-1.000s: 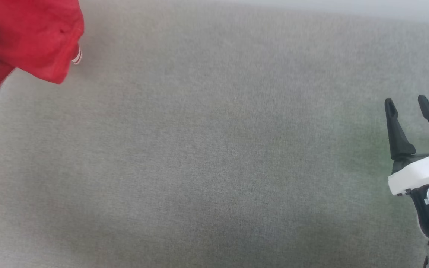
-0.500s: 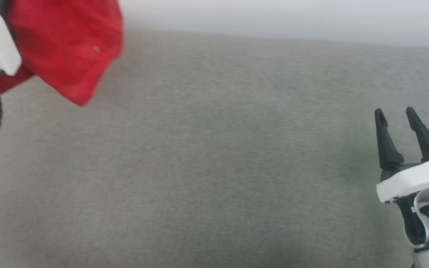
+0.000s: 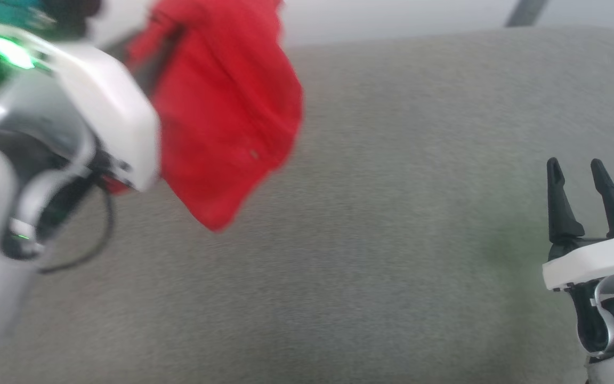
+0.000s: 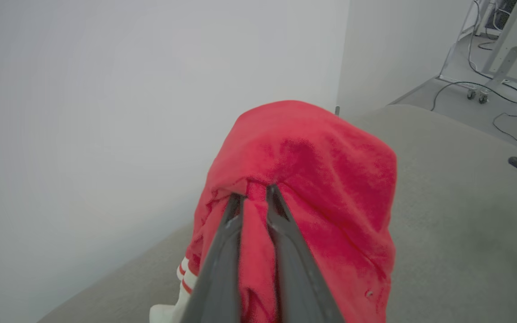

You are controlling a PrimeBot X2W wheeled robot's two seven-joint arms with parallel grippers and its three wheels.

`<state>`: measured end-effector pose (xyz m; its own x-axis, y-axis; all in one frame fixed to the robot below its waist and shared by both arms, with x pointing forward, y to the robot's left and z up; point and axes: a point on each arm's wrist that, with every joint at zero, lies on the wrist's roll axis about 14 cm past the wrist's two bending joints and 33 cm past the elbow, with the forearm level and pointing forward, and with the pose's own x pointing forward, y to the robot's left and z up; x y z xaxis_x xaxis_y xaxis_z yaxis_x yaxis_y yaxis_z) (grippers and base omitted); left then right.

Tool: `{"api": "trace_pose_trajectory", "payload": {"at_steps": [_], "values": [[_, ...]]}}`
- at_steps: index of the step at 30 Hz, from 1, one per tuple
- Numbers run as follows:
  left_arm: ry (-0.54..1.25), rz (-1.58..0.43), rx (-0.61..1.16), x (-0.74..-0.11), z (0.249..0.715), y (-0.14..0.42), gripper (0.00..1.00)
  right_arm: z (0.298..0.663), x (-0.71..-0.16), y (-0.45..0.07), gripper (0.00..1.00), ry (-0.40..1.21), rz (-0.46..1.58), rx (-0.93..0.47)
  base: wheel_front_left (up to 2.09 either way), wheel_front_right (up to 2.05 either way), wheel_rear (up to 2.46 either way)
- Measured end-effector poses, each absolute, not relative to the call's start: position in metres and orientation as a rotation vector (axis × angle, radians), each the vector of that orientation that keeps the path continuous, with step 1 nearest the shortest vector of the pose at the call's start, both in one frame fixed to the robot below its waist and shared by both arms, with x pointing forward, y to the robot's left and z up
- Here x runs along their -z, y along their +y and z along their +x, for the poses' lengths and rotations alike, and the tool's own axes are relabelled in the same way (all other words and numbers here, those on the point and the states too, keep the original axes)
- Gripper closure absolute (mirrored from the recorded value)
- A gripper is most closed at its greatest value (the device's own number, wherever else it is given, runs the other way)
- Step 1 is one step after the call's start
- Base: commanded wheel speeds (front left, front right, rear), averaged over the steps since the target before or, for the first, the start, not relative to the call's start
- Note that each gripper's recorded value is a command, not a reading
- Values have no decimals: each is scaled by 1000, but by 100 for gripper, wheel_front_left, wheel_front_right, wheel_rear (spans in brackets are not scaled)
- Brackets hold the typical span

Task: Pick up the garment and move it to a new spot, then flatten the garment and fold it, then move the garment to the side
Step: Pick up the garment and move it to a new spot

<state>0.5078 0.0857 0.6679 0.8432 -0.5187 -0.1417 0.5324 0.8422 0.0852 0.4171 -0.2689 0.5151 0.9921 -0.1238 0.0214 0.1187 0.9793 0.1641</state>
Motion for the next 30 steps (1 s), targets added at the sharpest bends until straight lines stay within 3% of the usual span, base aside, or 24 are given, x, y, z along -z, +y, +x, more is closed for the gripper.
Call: {"api": "trace_pose_trajectory", "payload": {"at_steps": [11, 16, 23, 24, 25, 26, 27, 28, 30], "values": [[457, 113, 850, -535, 477, -16, 100, 388, -488, -296, 0, 17, 191, 245, 0, 0, 0], [641, 157, 899, -465, 449, -25, 100, 389, -483, -294, 0, 21, 204, 247, 0, 0, 0], [773, 157, 904, -414, 431, -27, 100, 394, -479, -287, 0, 30, 211, 228, 0, 0, 0], [781, 154, 911, -410, 429, -28, 95, 395, -479, -286, 0, 30, 213, 225, 0, 0, 0], [789, 155, 912, -406, 427, -28, 73, 396, -478, -286, 0, 30, 213, 225, 0, 0, 0], [804, 161, 910, -401, 426, -26, 60, 397, -478, -287, 0, 29, 213, 224, 0, 0, 0], [813, 162, 908, -398, 425, -25, 35, 397, -478, -286, 0, 29, 213, 222, 0, 0, 0], [807, 153, 908, -398, 425, -26, 0, 398, -478, -285, 0, 29, 212, 217, 0, 0, 0], [798, 139, 904, -401, 427, -26, 0, 400, -478, -282, 0, 30, 211, 205, 0, 0, 0]]}}
